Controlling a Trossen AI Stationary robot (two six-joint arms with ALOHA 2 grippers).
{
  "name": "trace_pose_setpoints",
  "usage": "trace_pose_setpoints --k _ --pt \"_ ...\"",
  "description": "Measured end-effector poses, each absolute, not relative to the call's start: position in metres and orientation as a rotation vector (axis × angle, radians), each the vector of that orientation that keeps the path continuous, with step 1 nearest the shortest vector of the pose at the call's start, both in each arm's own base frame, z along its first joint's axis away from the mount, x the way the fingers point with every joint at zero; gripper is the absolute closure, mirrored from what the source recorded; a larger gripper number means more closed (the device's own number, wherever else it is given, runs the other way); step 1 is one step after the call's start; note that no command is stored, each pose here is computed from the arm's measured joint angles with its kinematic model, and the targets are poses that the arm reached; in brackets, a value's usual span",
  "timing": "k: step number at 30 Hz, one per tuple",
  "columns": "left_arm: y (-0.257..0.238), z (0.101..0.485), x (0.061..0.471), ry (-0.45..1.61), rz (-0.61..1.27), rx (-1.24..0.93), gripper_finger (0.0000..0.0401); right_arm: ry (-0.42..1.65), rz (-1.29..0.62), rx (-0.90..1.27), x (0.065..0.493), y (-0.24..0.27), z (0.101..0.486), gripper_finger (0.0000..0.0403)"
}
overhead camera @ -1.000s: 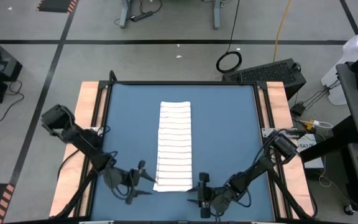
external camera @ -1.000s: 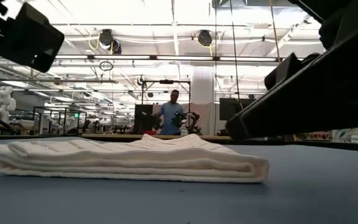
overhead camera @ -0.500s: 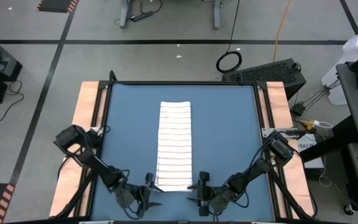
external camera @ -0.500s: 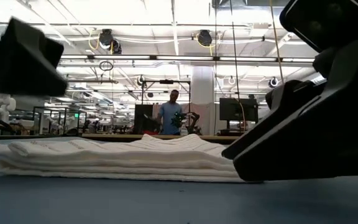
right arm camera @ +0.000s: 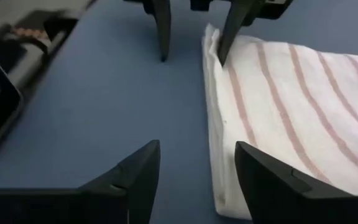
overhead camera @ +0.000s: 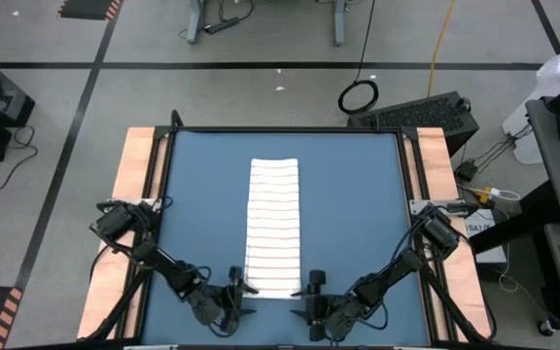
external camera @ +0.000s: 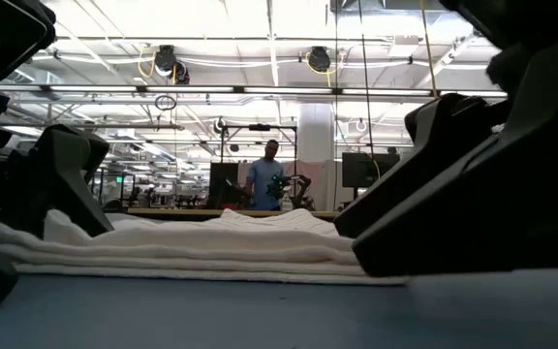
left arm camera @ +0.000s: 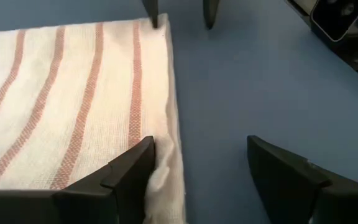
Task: Roll towel
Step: Roll the white towel
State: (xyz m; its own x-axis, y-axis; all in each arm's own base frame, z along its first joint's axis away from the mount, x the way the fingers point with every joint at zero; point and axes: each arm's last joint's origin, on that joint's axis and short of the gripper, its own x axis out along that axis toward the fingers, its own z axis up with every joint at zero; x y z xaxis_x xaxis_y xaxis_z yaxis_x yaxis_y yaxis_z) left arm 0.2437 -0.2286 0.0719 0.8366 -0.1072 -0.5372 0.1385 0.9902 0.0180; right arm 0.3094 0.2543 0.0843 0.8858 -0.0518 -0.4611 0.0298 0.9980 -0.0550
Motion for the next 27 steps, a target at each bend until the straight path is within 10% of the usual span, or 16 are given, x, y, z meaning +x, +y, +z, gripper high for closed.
trace_pose_setpoints --k 11,27 --pt "-0.227 0.068 0.242 0.608 -0.126 0.034 0.0169 0.483 -0.043 -0.042 0.310 0.256 0.087 0.0204" --pt "-0.215 0.067 0.248 0.663 -0.083 -0.022 0.0386 0.515 -0.027 -0.134 0.296 0.264 0.094 0.0204"
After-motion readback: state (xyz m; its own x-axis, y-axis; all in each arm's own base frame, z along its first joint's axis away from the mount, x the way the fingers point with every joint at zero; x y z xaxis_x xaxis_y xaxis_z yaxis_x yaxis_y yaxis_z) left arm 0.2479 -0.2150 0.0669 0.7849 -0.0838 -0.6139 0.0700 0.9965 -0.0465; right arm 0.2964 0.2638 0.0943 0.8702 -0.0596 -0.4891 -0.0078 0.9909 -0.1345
